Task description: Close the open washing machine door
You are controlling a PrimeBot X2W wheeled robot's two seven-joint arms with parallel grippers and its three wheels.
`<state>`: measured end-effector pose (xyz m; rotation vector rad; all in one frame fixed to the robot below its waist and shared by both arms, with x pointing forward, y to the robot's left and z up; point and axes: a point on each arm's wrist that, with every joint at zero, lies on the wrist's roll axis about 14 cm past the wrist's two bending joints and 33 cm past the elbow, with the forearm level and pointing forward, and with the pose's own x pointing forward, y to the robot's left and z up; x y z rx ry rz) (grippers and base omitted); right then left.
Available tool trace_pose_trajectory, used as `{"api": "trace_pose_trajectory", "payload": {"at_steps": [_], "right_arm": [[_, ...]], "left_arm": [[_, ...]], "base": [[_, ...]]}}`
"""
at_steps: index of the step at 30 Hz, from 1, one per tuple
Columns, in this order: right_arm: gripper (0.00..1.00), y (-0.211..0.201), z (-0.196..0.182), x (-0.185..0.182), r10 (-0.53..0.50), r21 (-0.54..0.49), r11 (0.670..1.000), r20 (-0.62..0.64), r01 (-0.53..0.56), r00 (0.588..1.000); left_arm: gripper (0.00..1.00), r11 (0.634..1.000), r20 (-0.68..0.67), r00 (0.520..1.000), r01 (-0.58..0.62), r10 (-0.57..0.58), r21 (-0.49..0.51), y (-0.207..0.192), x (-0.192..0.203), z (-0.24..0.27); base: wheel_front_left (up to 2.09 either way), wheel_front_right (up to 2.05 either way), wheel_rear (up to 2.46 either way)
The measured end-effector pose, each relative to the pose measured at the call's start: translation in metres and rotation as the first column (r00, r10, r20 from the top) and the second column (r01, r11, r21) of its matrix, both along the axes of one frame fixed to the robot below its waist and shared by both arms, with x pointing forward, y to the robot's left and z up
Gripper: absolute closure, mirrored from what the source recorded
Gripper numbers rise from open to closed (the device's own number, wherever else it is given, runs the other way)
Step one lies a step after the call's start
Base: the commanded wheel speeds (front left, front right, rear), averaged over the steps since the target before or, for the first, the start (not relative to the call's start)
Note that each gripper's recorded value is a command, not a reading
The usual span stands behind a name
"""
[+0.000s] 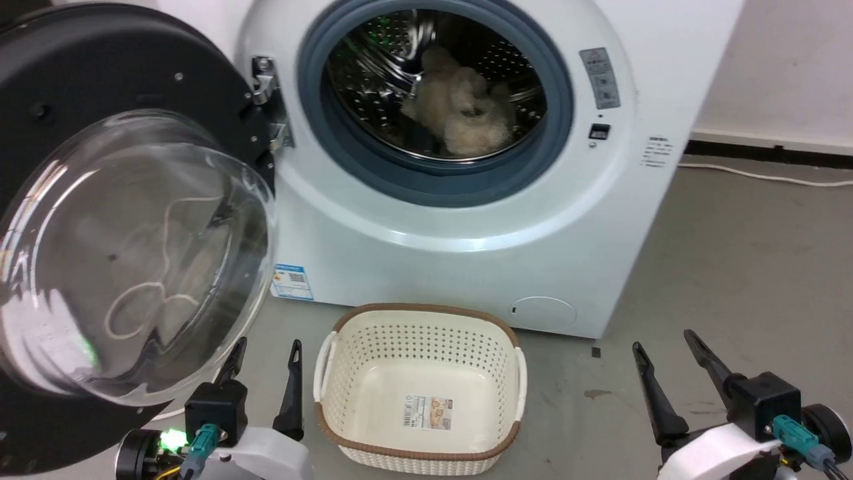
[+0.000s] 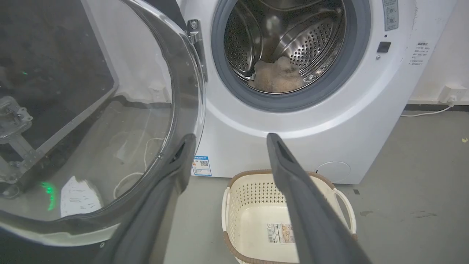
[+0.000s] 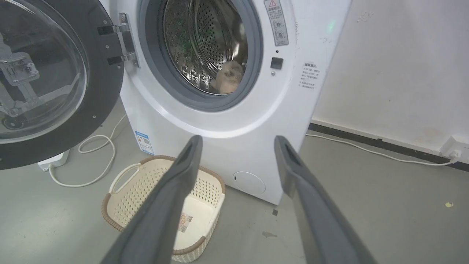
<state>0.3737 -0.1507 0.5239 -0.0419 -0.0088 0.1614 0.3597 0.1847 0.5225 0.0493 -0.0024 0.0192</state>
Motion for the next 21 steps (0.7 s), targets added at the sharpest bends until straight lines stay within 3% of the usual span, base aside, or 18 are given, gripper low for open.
{"api": "trace_pose_trajectory", "payload": {"at_steps": [21], "right_arm": [[0.00,0.064,-0.006,0.011,0.211,0.000,0.977,0.005,-0.211,0.977]], "left_arm": [[0.00,0.991,0.050,0.989,-0.137,0.136,0.007,0.037,-0.029,0.007]], "base": [[-0.03,-0.03,-0.03]]}}
